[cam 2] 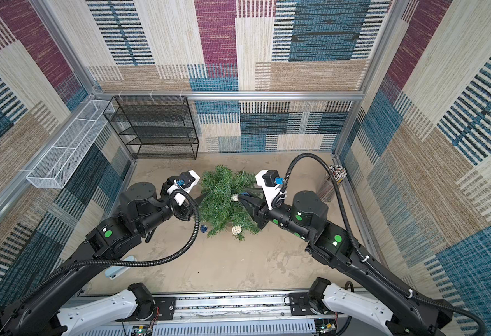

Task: Remove string lights from the small christmas tree
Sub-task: Remove the light string from the Christmas tree.

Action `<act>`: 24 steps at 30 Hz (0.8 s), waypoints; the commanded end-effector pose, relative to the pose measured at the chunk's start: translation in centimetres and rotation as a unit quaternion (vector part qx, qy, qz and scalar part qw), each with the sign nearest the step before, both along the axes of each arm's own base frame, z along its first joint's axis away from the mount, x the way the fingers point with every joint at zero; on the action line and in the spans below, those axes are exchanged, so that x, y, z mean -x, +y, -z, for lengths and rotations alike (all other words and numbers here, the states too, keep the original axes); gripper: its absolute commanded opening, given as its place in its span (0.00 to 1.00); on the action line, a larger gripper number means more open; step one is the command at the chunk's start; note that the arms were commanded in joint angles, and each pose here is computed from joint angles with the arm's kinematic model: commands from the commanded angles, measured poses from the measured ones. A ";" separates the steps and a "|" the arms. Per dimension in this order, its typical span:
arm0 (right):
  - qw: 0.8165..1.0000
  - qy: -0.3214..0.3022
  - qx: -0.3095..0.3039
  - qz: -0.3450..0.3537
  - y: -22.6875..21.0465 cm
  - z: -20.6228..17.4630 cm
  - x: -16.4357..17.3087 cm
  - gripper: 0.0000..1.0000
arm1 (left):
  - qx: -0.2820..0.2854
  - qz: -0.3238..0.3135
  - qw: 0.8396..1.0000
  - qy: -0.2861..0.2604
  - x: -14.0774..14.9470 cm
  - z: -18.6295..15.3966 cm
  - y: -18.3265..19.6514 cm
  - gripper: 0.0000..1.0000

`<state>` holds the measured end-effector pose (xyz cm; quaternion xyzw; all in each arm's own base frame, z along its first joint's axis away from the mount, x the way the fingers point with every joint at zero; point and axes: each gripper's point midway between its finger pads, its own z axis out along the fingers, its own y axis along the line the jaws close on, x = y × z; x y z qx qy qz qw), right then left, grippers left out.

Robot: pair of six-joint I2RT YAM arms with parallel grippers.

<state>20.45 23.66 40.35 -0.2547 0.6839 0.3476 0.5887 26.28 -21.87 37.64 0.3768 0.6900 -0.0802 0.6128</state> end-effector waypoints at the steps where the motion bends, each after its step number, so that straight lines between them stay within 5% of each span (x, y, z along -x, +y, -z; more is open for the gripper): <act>1: 0.999 0.011 0.000 0.040 -2.2 0.7 -0.6 0.35 | 0.017 0.007 1.000 0.004 0.0 -0.3 -0.5 0.71; 12: 0.992 0.027 0.012 0.121 -8.6 2.1 -4.5 0.36 | 0.012 0.009 1.000 0.010 -0.4 0.2 -1.0 0.71; 24: 0.992 -0.021 -0.016 0.120 -10.5 -2.5 -6.1 0.36 | -0.007 -0.003 1.000 0.010 -0.7 0.7 -0.5 0.71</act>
